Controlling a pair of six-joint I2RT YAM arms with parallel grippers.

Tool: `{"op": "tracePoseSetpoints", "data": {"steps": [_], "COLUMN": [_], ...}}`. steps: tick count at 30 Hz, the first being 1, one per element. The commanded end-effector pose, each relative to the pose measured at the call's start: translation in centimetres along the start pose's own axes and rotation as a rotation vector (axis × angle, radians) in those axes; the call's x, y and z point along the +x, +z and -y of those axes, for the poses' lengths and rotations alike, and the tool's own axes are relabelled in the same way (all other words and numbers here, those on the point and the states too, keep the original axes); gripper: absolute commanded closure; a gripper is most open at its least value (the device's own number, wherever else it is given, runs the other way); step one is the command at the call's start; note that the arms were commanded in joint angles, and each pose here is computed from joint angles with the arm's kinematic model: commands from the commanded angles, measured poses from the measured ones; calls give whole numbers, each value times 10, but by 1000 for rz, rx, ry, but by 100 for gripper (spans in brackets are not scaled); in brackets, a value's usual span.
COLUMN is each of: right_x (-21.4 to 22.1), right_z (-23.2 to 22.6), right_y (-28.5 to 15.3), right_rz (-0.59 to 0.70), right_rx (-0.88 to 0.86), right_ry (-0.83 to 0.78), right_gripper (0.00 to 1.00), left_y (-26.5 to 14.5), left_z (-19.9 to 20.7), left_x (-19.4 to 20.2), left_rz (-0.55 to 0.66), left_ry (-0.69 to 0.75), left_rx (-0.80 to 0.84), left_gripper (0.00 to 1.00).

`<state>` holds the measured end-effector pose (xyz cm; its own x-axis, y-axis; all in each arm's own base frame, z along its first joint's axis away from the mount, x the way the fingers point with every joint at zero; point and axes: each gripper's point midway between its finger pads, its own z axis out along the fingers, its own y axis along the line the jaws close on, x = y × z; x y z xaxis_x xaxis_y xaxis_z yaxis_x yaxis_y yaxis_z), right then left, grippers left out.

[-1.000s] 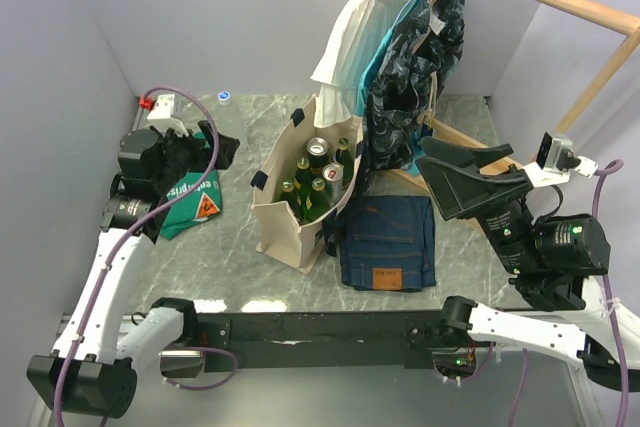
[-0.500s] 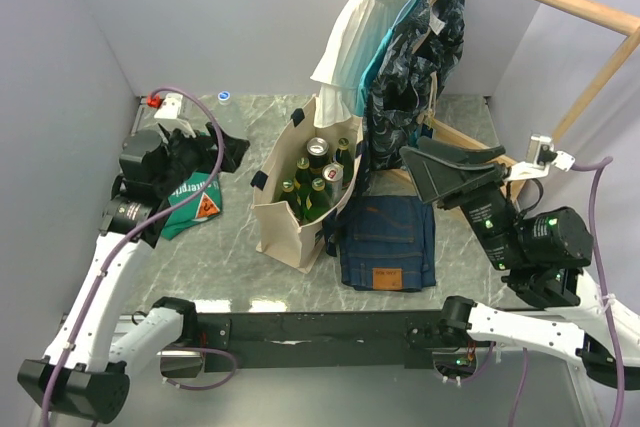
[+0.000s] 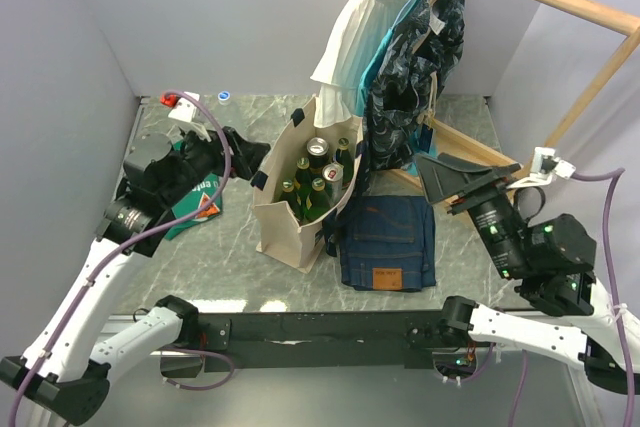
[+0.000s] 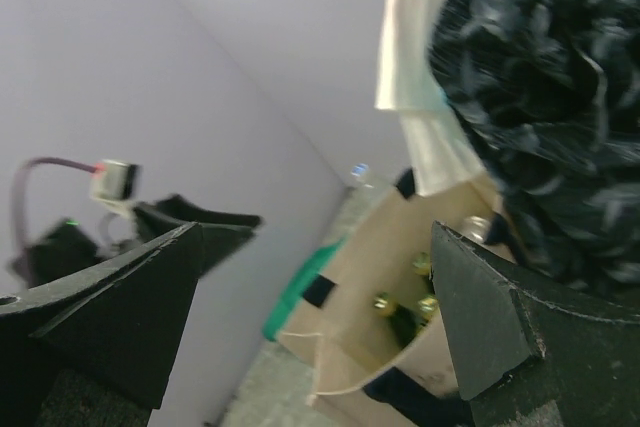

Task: Take the beverage out of the canvas bag
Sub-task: Take out the drink from the canvas bag.

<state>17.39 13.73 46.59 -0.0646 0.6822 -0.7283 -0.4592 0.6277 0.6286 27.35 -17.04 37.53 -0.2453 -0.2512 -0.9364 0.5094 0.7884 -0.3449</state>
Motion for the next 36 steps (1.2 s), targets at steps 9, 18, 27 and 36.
{"op": "tracePoseSetpoints", "data": {"steps": [9, 18, 27, 36], "right_x": [52, 86, 146, 162], "right_z": [98, 155, 176, 138], "right_y": [10, 26, 27, 17], "right_rz": [-179, -271, -500, -557], "right_rx": [503, 594, 552, 331], "right_ry": [-398, -434, -476, -336], "right_gripper": [0, 0, 0, 9], "left_y": [10, 14, 23, 20], "left_z": [12, 6, 14, 21], "left_x": [-8, -5, 4, 16], "left_rz": [18, 8, -59, -133], "left_ry": [15, 32, 63, 95], "left_rx": [-20, -52, -37, -38], "left_gripper": [4, 4, 4, 4]}}
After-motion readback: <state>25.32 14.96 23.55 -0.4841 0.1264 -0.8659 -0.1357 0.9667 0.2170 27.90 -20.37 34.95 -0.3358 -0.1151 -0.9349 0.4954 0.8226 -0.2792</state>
